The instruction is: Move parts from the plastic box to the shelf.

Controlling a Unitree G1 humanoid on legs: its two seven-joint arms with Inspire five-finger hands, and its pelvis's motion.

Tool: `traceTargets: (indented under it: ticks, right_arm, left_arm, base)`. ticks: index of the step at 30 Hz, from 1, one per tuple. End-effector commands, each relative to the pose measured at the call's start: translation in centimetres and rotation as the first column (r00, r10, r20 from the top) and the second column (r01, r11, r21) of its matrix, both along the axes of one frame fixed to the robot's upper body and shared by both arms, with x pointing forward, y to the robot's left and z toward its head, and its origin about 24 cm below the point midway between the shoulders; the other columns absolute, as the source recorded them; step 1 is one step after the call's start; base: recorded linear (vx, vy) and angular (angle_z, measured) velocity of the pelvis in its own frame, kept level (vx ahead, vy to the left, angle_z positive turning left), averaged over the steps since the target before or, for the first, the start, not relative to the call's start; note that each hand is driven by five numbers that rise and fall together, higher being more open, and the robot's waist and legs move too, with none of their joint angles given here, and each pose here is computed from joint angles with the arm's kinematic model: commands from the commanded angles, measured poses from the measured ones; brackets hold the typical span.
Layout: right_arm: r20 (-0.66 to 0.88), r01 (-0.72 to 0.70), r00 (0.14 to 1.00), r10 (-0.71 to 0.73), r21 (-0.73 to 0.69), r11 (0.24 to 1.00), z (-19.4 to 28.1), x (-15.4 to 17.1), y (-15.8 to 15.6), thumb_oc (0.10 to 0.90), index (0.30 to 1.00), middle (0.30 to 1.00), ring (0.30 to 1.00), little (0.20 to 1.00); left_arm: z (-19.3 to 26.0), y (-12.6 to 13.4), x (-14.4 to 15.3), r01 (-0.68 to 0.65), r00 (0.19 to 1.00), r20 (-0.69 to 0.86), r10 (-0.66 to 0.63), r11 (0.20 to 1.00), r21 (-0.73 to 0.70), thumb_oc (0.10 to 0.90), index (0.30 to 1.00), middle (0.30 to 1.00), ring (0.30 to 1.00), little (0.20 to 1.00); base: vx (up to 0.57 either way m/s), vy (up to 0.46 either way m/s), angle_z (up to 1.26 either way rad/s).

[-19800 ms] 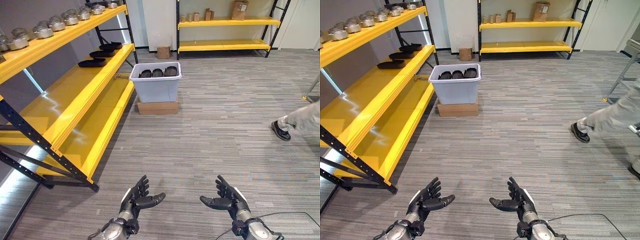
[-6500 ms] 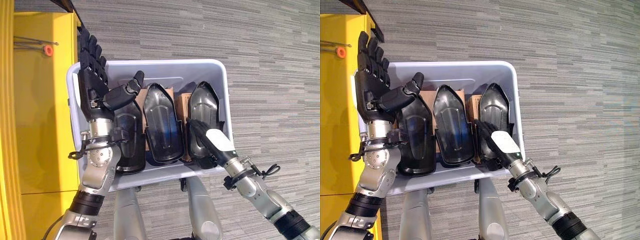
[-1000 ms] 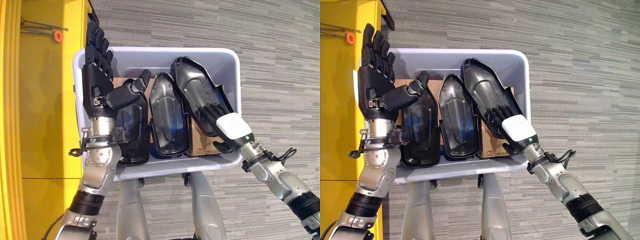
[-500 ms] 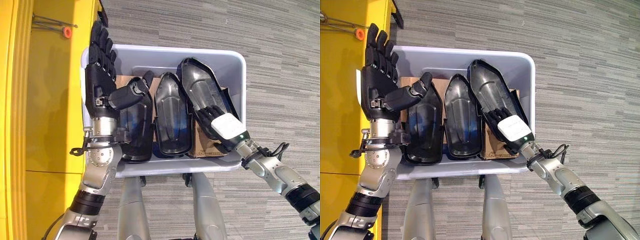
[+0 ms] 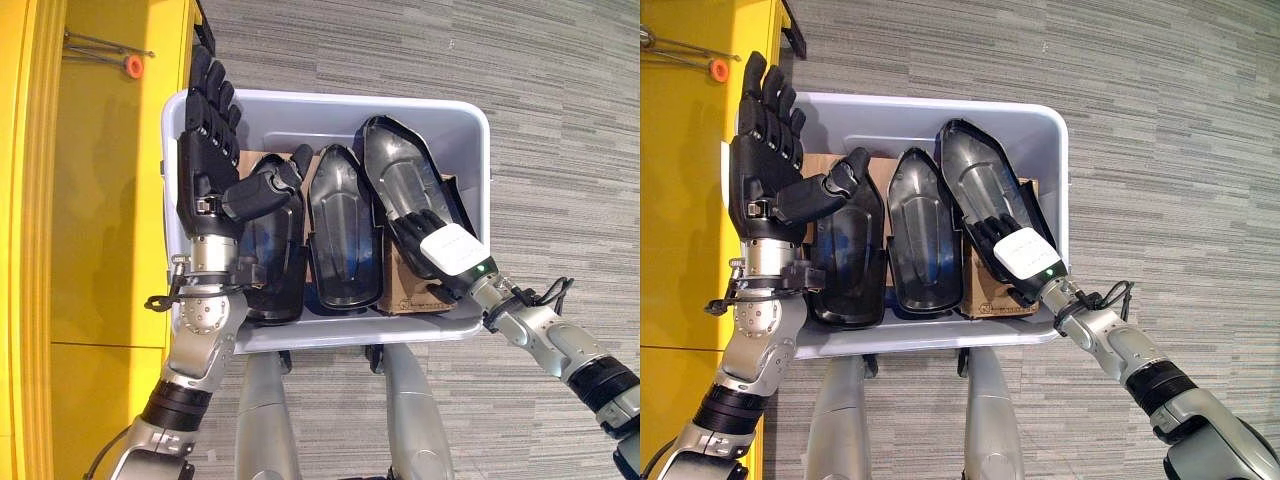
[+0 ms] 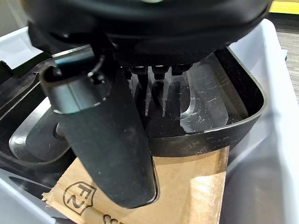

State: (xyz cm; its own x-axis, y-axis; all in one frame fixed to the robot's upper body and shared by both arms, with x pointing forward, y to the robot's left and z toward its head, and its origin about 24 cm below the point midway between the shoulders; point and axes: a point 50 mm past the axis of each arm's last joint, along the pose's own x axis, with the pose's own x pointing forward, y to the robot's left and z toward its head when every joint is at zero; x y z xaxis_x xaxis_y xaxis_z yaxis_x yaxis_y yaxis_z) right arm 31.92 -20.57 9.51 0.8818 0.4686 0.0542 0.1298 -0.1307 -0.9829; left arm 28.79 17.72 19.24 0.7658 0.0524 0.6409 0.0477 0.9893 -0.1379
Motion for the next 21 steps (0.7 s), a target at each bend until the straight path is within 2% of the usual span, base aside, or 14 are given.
traceTargets:
  ticks: [1,8,9,12,13,14,15,16,17,21]
  right_arm:
    - [-0.054,0.196,0.978,-0.201,-0.089,0.977,-2.1,0.6,-3.7,0.9,1.0,1.0,1.0,1.0]
    - [-0.106,0.325,0.937,-0.334,-0.091,0.941,-4.1,0.3,-5.8,0.9,1.0,1.0,1.0,1.0]
    - [-0.138,0.387,0.905,-0.403,-0.131,0.913,-5.3,0.0,-7.0,0.9,1.0,1.0,1.0,1.0]
    - [-0.164,0.429,0.873,-0.459,-0.187,0.884,-6.4,-0.1,-7.5,0.9,1.0,1.0,1.0,1.0]
    - [-0.176,0.445,0.86,-0.479,-0.198,0.873,-6.8,-0.2,-7.7,0.859,0.942,0.942,0.942,0.942]
    - [-0.187,0.465,0.846,-0.5,-0.202,0.862,-7.1,-0.3,-7.9,0.796,0.855,0.855,0.855,0.855]
    - [-0.201,0.476,0.834,-0.515,-0.211,0.854,-7.5,-0.4,-8.1,0.582,0.555,0.555,0.555,0.555]
    - [-0.215,0.48,0.826,-0.522,-0.218,0.85,-7.9,-0.5,-8.1,0.535,0.489,0.489,0.489,0.489]
    - [-0.222,0.479,0.823,-0.523,-0.223,0.849,-8.0,-0.6,-8.1,0.4,0.3,0.3,0.3,0.3]
    - [-0.236,0.468,0.828,-0.508,-0.207,0.859,-8.1,-0.4,-7.4,0.4,0.3,0.3,0.3,0.3]
  left_arm:
    - [2.9,-1.6,-1.9,0.099,0.969,0.228,-0.094,0.995,-0.009,0.9,1.0,1.0,1.0,1.0]
    - [2.8,-1.6,-1.9,0.109,0.969,0.225,-0.104,0.994,-0.01,0.9,1.0,1.0,1.0,1.0]
    - [2.8,-1.7,-1.9,0.115,0.969,0.221,-0.11,0.993,-0.01,0.9,1.0,1.0,1.0,1.0]
    - [2.8,-1.7,-1.9,0.12,0.969,0.22,-0.115,0.993,-0.011,0.9,1.0,1.0,1.0,1.0]
    - [2.8,-1.8,-1.9,0.123,0.969,0.216,-0.118,0.992,-0.009,0.9,1.0,1.0,1.0,1.0]
    - [2.7,-1.8,-1.9,0.126,0.969,0.214,-0.121,0.992,-0.01,0.9,1.0,1.0,1.0,1.0]
    - [2.7,-1.7,-1.9,0.125,0.97,0.21,-0.12,0.992,-0.011,0.9,1.0,1.0,1.0,1.0]
    - [2.7,-1.7,-1.8,0.126,0.97,0.208,-0.121,0.992,-0.008,0.9,1.0,1.0,1.0,1.0]
    - [2.6,-1.7,-1.8,0.126,0.971,0.205,-0.122,0.992,-0.006,0.9,1.0,1.0,1.0,1.0]
    - [2.6,-1.8,-1.8,0.13,0.97,0.207,-0.126,0.991,-0.009,0.9,1.0,1.0,1.0,1.0]
  base:
    - [0.0,0.0,0.0]
    - [0.0,0.0,0.0]
    - [0.0,0.0,0.0]
    - [0.09,-0.006,0.01]
    - [0.0,0.0,0.0]
    - [0.0,0.0,0.0]
    - [0.0,0.0,0.0]
    - [0.0,0.0,0.0]
    - [0.0,0.0,0.0]
    - [0.0,0.0,0.0]
